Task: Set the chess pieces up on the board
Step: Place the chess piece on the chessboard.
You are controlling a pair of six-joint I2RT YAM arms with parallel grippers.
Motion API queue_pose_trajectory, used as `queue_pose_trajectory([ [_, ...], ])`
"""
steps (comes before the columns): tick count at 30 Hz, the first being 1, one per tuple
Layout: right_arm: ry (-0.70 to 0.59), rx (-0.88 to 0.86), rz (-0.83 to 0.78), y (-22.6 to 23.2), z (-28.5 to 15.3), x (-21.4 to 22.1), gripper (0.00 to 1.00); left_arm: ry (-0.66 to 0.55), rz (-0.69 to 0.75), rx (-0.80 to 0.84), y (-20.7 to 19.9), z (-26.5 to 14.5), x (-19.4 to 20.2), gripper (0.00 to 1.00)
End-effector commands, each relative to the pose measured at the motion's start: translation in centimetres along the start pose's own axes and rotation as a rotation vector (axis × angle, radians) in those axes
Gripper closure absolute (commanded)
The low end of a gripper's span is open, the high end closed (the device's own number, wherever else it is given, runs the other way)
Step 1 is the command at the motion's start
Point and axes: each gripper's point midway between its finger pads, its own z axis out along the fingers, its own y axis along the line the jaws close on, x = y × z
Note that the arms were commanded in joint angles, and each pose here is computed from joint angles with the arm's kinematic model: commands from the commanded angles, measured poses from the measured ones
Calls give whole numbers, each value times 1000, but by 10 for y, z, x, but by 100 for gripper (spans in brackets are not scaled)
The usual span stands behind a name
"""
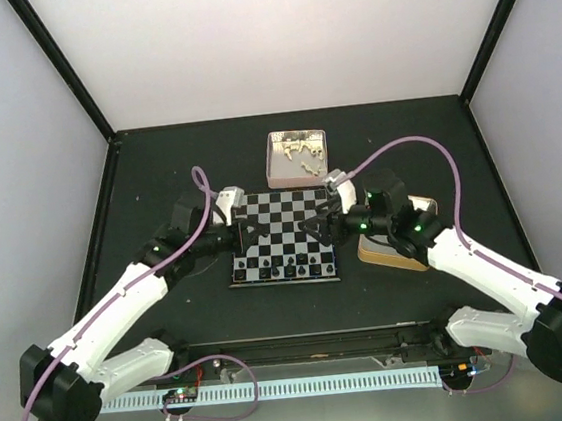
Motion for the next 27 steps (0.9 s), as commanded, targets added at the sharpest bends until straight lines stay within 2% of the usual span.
queue_pose_trajectory([
  [1,-120,205,120,-50,-10,-13,21,-11,-38,-303,52,-10,12,98],
  [6,-176,307,318,-94,-19,-11,21,10,-65,-492,83,-16,35,98],
  [13,-280,605,526,-154,-59,7,22,71,-66,-505,94,-2,61,98],
  [19,-385,880,552,-175,-113,19,23,137,-66,-483,100,15,76,98],
  [27,-416,924,550,-177,-127,27,23,185,-76,-508,107,25,92,98],
])
